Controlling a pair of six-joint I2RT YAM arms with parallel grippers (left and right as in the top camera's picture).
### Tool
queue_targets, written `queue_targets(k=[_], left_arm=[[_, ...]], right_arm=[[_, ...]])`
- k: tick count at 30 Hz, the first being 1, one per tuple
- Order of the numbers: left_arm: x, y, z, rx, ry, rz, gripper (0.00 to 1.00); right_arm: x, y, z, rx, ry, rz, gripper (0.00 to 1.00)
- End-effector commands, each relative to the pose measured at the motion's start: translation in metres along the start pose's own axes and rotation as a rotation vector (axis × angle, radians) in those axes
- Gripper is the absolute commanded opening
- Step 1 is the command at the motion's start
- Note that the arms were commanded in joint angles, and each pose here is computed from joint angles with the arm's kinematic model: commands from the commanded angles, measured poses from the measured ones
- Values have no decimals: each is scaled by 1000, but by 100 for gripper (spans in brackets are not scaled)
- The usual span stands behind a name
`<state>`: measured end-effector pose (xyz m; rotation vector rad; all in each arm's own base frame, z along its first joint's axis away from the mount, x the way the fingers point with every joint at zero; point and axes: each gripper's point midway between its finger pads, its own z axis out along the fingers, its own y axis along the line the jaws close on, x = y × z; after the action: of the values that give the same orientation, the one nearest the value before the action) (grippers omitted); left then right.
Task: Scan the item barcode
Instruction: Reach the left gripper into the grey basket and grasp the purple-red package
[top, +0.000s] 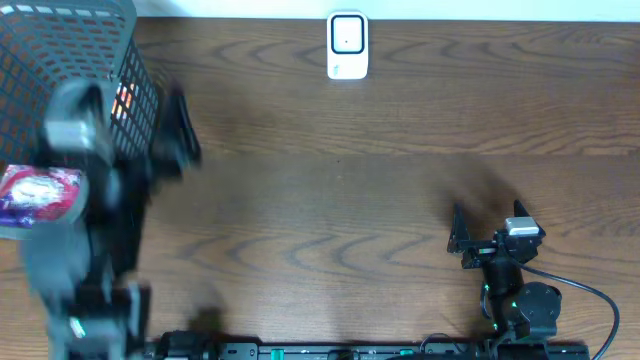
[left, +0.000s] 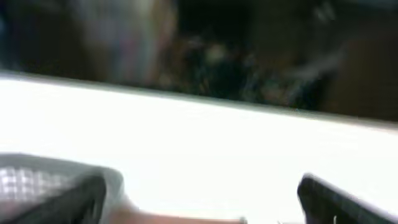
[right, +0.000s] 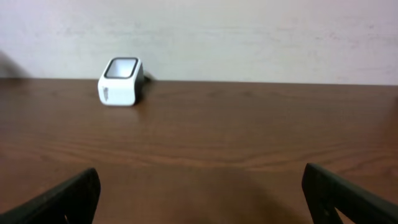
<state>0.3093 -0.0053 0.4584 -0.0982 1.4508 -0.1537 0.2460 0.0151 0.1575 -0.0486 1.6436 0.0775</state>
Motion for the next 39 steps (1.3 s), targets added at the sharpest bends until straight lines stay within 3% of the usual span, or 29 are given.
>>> queue_targets(k=[1, 6, 10, 20, 27, 32, 39], left_arm=[[-22, 54, 48, -260, 113, 106, 98], [4, 149, 89, -513, 426, 94, 98], [37, 210, 96, -621, 558, 20, 98], [125, 306, 21, -904, 914, -136, 98], [163, 324, -5, -878, 1114, -84, 98], [188, 308, 1, -786, 1209, -7, 98], [240, 305, -18, -790, 1369, 92, 98]], right_arm=[[1, 1, 0, -4, 0, -11, 99], [1, 1, 0, -4, 0, -11, 99], [1, 1, 0, -4, 0, -11, 99], [1, 1, 0, -4, 0, -11, 99], [1, 1, 0, -4, 0, -11, 99], [1, 1, 0, -4, 0, -11, 99], [1, 1, 0, -4, 0, -11, 99]])
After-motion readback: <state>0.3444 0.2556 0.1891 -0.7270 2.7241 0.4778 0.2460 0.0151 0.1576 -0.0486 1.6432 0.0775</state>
